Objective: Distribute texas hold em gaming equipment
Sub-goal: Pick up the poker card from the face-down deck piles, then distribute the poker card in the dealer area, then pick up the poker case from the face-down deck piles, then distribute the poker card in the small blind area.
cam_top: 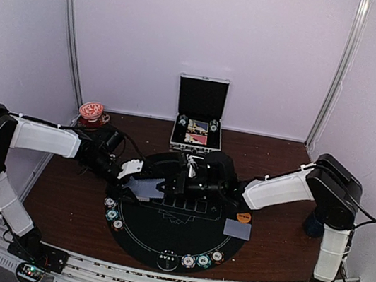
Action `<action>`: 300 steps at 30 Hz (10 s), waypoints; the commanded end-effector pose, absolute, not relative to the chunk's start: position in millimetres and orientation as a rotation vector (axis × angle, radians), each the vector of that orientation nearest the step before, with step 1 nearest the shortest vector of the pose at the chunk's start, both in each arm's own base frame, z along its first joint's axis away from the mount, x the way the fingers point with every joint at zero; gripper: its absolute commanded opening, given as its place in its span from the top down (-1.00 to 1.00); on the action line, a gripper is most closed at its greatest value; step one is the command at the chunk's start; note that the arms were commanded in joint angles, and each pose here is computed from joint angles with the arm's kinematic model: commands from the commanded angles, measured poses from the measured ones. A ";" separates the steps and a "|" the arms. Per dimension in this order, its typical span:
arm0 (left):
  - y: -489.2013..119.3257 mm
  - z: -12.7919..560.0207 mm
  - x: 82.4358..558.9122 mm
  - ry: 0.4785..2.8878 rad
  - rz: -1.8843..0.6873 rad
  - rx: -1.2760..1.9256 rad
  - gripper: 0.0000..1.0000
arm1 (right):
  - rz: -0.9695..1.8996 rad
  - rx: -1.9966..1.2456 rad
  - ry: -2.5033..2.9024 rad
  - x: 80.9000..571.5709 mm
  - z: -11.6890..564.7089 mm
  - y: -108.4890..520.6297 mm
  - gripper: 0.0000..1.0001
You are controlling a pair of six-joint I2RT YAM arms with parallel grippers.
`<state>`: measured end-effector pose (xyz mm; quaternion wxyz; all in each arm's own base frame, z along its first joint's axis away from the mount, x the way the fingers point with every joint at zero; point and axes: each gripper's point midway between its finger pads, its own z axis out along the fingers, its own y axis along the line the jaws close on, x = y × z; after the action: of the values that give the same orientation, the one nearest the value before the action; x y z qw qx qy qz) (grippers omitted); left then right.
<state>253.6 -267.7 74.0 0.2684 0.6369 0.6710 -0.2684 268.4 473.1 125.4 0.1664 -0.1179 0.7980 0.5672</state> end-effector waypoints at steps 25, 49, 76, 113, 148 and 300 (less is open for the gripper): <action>-271.2 88.1 256.3 1.750 -0.730 1.713 -0.23 | 1.311 -0.966 2.528 245.1 96.3 430.6 1.00; -271.3 89.4 256.2 1.747 -0.730 1.713 -0.23 | 1.480 -1.453 2.521 136.4 63.3 460.4 1.00; -271.4 85.8 256.2 1.754 -0.732 1.719 -0.23 | 1.327 -1.404 2.553 155.2 39.5 479.3 0.43; -271.4 86.5 255.1 1.749 -0.738 1.722 -0.23 | 1.418 -0.660 2.320 272.4 136.0 474.5 -0.08; -271.4 86.2 254.9 1.749 -0.738 1.723 -0.23 | 1.452 -0.506 2.367 295.6 95.5 513.5 -0.08; -228.8 154.3 262.8 1.721 -0.602 1.648 -0.23 | 1.049 -0.392 2.282 408.9 83.8 551.6 -0.34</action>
<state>261.0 -225.7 140.1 0.3122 0.6268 0.6770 -0.2263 397.3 568.1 53.9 0.2591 -0.1478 0.8529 0.4284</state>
